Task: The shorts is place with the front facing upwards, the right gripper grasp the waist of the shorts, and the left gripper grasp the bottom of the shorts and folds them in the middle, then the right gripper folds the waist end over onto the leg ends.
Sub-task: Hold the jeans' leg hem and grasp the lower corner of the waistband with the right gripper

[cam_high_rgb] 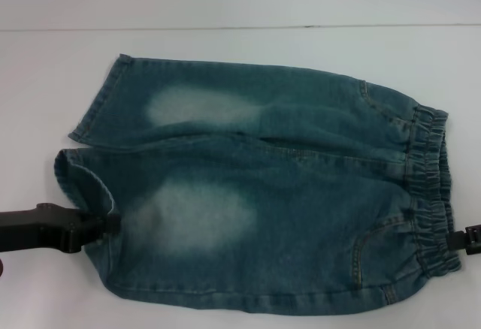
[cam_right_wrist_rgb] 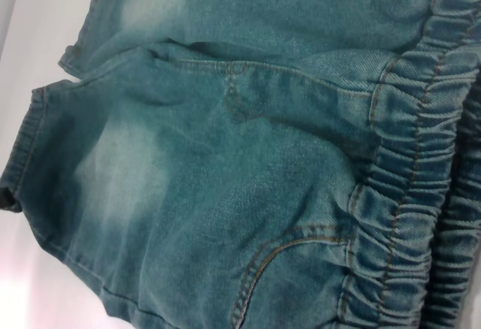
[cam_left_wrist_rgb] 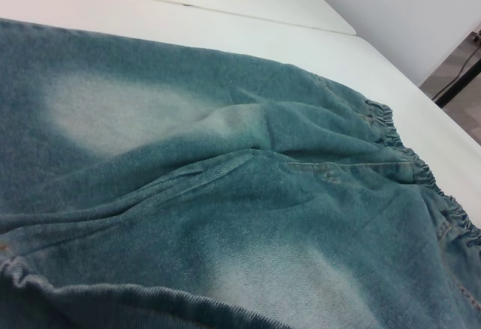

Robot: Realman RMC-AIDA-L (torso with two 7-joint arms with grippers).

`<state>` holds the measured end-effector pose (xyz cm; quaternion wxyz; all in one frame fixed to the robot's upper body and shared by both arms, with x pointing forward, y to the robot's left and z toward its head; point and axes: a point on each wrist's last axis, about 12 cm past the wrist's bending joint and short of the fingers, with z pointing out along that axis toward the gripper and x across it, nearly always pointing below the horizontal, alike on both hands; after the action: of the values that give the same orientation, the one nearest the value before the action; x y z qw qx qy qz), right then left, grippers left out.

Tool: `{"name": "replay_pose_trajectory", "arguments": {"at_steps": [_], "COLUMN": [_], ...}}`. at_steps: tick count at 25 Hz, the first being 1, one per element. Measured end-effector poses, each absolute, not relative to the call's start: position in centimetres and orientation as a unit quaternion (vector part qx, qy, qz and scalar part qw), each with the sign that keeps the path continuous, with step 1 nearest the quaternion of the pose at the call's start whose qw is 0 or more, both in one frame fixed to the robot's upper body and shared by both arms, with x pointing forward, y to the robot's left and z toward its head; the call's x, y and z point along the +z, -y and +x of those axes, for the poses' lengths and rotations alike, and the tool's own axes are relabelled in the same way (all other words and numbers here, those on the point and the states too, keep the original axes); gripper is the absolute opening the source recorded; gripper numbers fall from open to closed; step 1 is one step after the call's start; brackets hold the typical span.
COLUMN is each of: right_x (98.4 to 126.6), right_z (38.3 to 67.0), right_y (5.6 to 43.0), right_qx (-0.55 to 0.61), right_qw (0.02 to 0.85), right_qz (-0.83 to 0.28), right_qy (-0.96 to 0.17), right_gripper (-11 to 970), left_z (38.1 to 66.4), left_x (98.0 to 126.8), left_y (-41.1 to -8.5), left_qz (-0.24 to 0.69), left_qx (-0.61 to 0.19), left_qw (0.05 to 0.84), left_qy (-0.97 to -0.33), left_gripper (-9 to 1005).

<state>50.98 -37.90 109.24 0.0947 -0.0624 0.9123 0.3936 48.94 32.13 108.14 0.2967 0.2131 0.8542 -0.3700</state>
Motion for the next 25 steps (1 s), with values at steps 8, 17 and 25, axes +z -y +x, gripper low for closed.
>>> {"name": "replay_pose_trajectory", "arguments": {"at_steps": [8,17,25], "right_x": [108.8,108.2,107.9], "right_z": [51.1,51.2,51.3], "right_y": [37.6,37.0,36.3], "right_qx": [0.392,0.397,0.403], "right_qw": [0.098,0.098,0.098], "right_qz": [-0.056,-0.052,-0.054], "right_qy": [-0.913,-0.911,-0.908], "right_gripper": [774,772,763], "left_z": [48.9,48.9,48.9], "left_x": [108.1,108.1,108.1], "left_y": [-32.1,-32.1,-32.1], "left_qz": [0.213,0.213,0.213], "left_qx": [-0.37,-0.37,-0.371], "left_qw": [0.297,0.297,0.296], "left_qy": [-0.854,-0.854,-0.854], "left_gripper": [28,28,27]}}
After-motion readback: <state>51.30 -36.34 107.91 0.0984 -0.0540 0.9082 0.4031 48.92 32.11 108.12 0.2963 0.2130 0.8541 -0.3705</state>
